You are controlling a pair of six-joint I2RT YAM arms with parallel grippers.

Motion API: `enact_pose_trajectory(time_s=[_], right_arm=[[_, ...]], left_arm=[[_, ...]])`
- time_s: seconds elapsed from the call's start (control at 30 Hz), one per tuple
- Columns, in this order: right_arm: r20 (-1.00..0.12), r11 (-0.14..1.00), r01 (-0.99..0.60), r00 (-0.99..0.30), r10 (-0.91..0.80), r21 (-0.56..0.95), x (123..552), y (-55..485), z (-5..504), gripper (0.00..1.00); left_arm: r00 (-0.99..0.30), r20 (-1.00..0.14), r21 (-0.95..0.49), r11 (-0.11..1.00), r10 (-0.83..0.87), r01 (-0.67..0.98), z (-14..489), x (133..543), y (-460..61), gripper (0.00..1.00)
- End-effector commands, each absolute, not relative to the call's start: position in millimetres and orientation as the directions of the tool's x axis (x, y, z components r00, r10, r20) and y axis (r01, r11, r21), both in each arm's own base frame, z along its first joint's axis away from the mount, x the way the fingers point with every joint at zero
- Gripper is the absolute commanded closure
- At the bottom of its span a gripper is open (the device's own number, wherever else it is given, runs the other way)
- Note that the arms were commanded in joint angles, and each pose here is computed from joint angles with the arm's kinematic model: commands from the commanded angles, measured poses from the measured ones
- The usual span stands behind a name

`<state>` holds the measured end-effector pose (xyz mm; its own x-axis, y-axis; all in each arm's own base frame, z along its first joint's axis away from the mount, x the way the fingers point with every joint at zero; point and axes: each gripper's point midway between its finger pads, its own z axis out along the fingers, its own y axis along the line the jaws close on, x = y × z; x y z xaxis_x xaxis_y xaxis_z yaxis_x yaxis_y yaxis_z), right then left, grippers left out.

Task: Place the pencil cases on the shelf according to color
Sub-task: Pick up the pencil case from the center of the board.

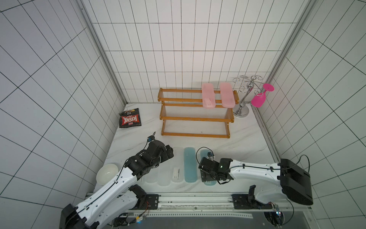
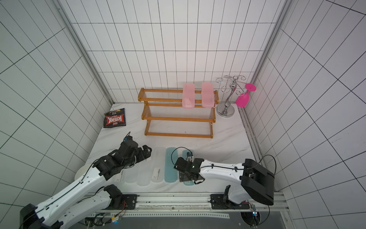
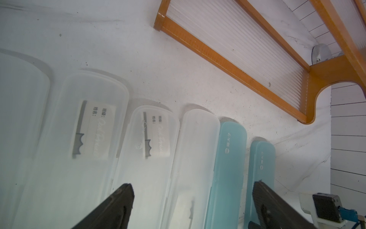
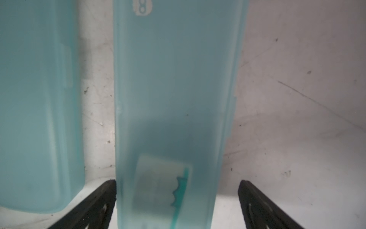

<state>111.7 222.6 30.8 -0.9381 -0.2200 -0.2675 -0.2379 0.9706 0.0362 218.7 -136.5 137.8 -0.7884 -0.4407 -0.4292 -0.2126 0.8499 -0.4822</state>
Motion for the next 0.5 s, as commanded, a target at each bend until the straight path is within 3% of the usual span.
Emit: enact_pose_trajectory(time_s=[0.0, 0.27, 0.47], right_arm=[[-0.279, 0.976, -0.211, -0.935, -0.22, -0.059, 116.3, 190.4, 38.8, 0.01], [-0.341, 0.949, -0.291, -0.91, -0.237, 0.118, 104.8, 192.7, 69.0, 0.01], [-0.299, 0.94, -0.287, -0.928, -0.224, 0.185, 92.3, 207.5, 61.5, 0.01]], left_arm=[[-0.813, -0.4, -0.498, 0.845, -0.424, -0.195, 151.7, 217.8, -147.8, 0.02], [-0.782, -0.46, -0.485, 0.857, -0.42, -0.175, 180.9, 217.8, -154.1, 0.02], [-0.751, -0.475, -0.483, 0.849, -0.459, -0.213, 184.6, 217.6, -143.2, 0.02]])
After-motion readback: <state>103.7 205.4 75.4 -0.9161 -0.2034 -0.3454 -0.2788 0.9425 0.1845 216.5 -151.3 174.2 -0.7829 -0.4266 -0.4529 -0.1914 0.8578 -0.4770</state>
